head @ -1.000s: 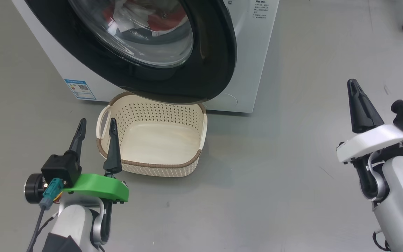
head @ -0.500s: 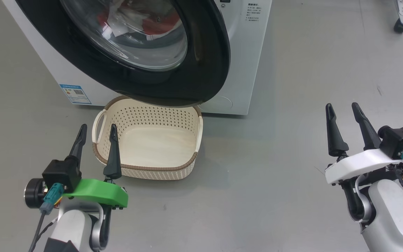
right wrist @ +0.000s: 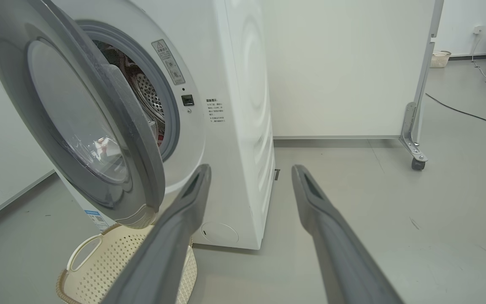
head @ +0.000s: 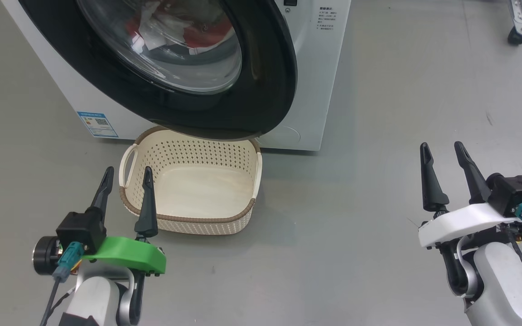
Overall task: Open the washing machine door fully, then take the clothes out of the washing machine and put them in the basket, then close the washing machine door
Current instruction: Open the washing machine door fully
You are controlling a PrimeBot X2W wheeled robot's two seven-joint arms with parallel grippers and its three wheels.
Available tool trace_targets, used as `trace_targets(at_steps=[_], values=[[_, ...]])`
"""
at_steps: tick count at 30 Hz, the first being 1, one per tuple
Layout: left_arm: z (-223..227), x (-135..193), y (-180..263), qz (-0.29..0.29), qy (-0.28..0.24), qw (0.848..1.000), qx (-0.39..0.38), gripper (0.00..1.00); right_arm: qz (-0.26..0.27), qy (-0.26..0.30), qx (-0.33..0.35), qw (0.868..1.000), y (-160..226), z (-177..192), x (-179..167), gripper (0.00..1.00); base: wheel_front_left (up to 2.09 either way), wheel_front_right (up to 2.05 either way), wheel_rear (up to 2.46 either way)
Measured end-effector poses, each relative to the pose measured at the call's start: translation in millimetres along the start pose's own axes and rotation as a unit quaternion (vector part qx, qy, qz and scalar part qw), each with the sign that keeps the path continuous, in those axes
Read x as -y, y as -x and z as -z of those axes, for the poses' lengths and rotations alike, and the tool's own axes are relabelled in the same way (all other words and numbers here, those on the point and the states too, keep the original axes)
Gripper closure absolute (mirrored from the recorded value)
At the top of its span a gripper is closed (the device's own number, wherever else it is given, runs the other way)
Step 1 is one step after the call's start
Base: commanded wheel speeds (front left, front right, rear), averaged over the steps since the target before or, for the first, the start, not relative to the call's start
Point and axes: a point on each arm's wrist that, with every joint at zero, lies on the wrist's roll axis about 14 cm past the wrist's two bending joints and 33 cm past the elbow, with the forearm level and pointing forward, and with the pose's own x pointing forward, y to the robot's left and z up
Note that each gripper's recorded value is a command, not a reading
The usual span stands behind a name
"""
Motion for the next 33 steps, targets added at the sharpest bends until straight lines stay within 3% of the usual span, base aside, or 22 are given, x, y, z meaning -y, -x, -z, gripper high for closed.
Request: trace_targets(at_steps=[33], values=[[2.2, -0.8, 1.8, 0.001, -0.003, 1.0, -0.003, 0.0, -0.002, 0.004, 0.018, 1.0, 1.4, -6.5, -5.8, 0.0, 0.0, 0.0, 0.0]])
